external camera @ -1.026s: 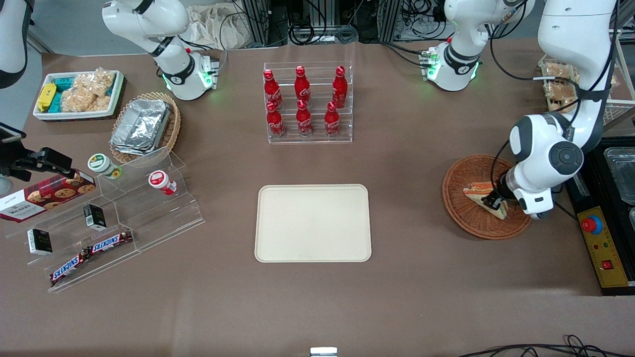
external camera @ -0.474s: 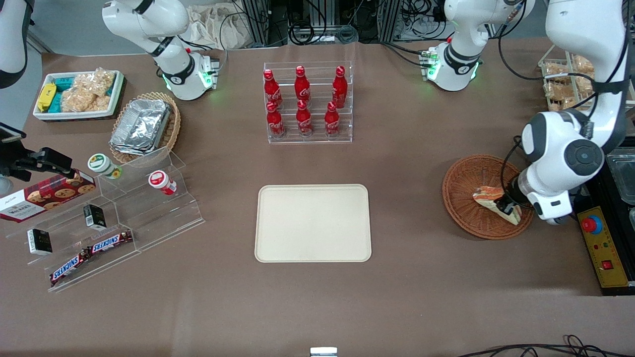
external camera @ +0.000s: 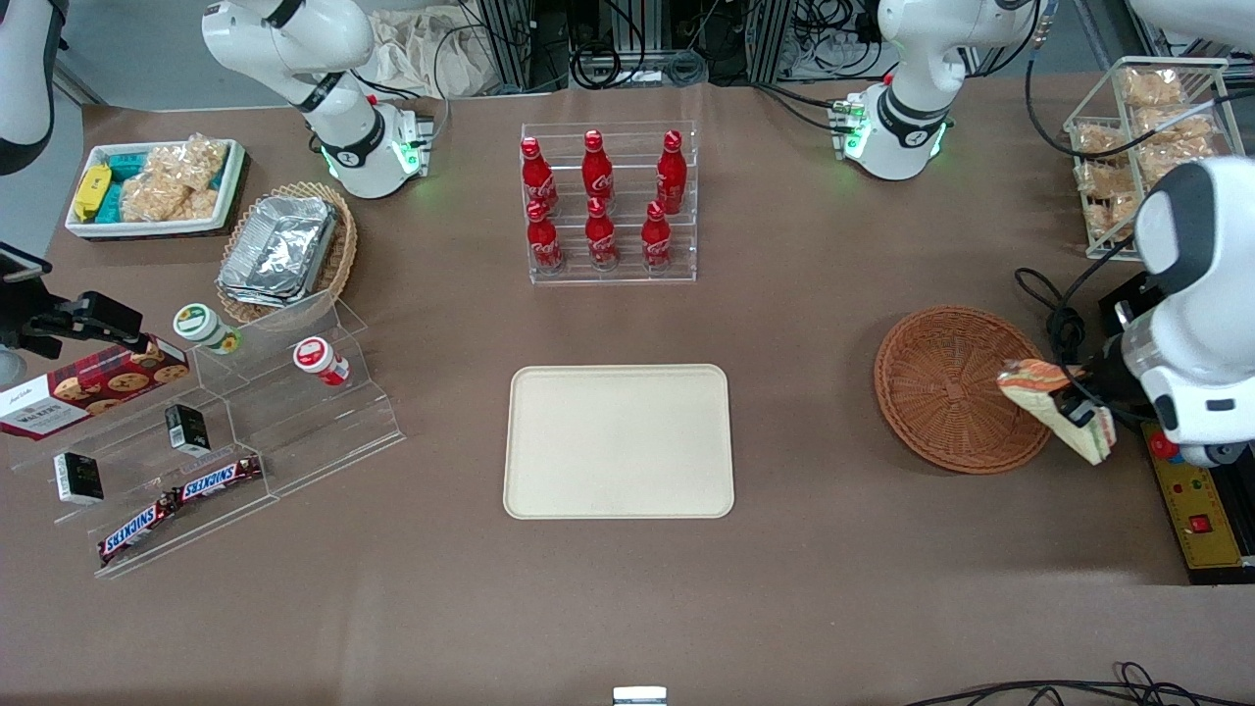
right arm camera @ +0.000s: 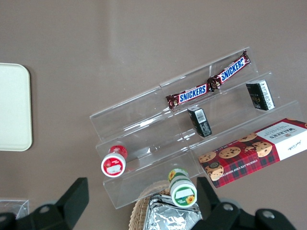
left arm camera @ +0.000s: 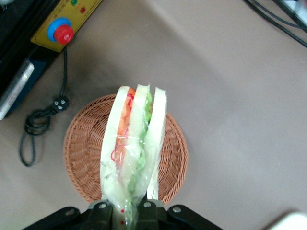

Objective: Place sandwich from basket to tray
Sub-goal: 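Carry the sandwich with the left gripper over the cream tray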

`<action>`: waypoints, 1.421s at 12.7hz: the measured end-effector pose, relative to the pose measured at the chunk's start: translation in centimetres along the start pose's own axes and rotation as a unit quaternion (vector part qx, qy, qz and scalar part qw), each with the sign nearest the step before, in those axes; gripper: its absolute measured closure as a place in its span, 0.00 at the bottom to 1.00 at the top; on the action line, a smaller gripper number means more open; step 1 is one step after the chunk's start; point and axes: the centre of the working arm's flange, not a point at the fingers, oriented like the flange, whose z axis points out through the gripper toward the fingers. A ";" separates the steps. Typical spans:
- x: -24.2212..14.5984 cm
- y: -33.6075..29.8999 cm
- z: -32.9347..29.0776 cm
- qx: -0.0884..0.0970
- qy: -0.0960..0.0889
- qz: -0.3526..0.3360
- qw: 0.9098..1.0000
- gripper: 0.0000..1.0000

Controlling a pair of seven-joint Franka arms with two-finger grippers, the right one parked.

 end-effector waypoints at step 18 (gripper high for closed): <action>-25.6 28.3 15.6 -0.081 -0.105 0.345 0.929 0.82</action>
